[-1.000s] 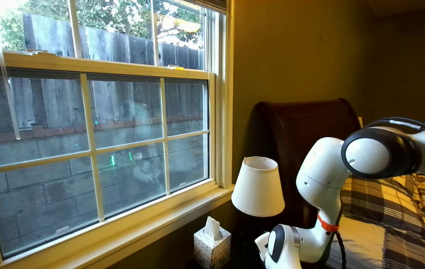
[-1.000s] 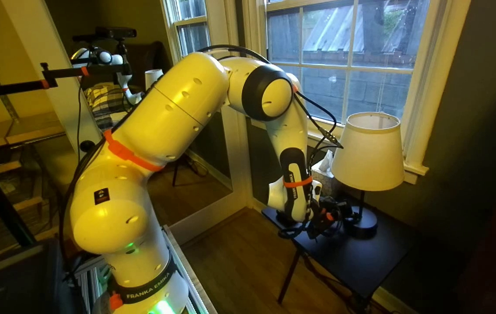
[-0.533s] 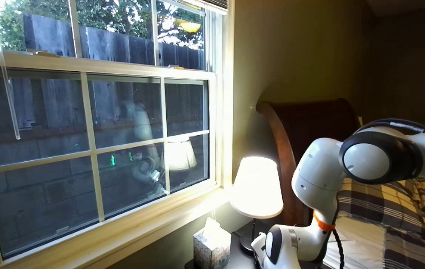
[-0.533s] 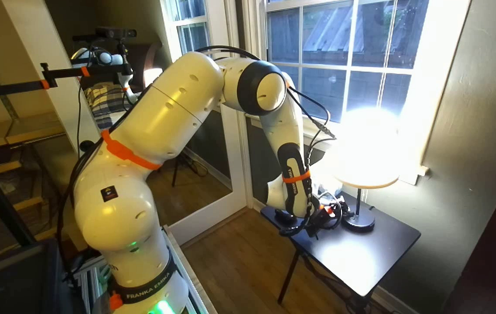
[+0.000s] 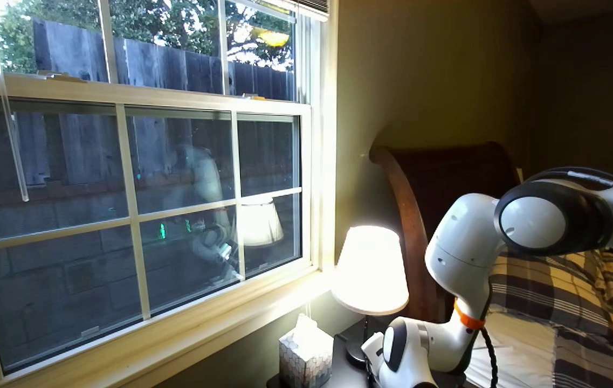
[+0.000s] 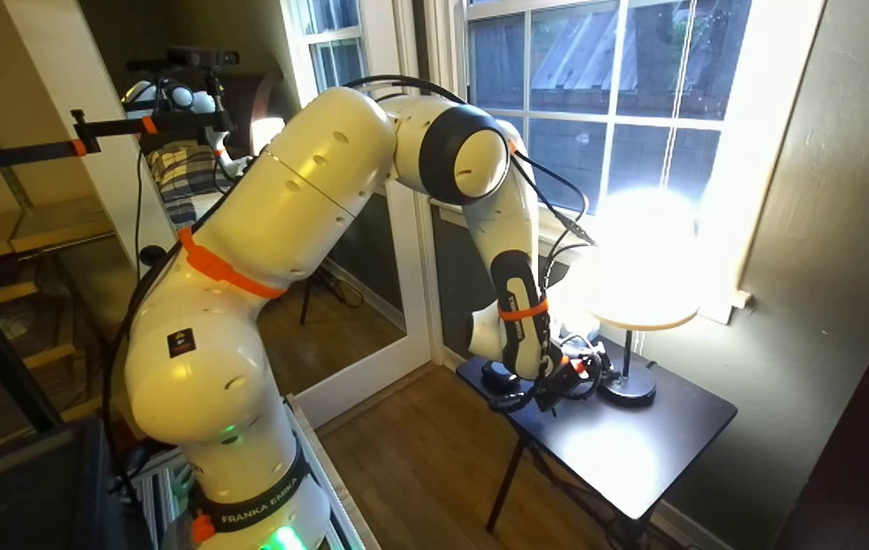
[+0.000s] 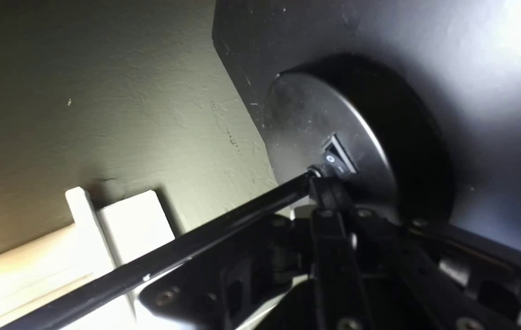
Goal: Turn on the lamp
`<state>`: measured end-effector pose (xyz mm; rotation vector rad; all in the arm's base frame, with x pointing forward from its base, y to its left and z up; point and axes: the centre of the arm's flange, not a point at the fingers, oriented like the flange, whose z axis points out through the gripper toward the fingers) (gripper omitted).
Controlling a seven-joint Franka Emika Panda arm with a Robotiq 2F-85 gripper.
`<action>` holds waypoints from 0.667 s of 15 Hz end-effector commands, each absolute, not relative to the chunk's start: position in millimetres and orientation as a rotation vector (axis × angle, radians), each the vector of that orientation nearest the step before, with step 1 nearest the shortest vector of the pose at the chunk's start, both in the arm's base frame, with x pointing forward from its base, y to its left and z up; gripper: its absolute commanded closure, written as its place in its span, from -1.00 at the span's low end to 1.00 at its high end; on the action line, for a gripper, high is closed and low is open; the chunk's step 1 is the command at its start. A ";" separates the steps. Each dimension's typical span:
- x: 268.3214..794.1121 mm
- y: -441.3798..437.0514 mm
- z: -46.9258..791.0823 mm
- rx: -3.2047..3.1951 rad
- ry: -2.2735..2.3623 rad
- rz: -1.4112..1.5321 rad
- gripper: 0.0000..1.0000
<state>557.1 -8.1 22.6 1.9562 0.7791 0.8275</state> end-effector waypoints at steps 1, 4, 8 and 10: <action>539.1 7.7 -1.2 2.069 0.780 0.772 1.00; 535.9 13.3 0.8 2.031 0.720 0.785 1.00; 524.9 23.8 2.1 1.988 0.653 0.766 1.00; 520.8 27.3 1.1 1.939 0.592 0.773 1.00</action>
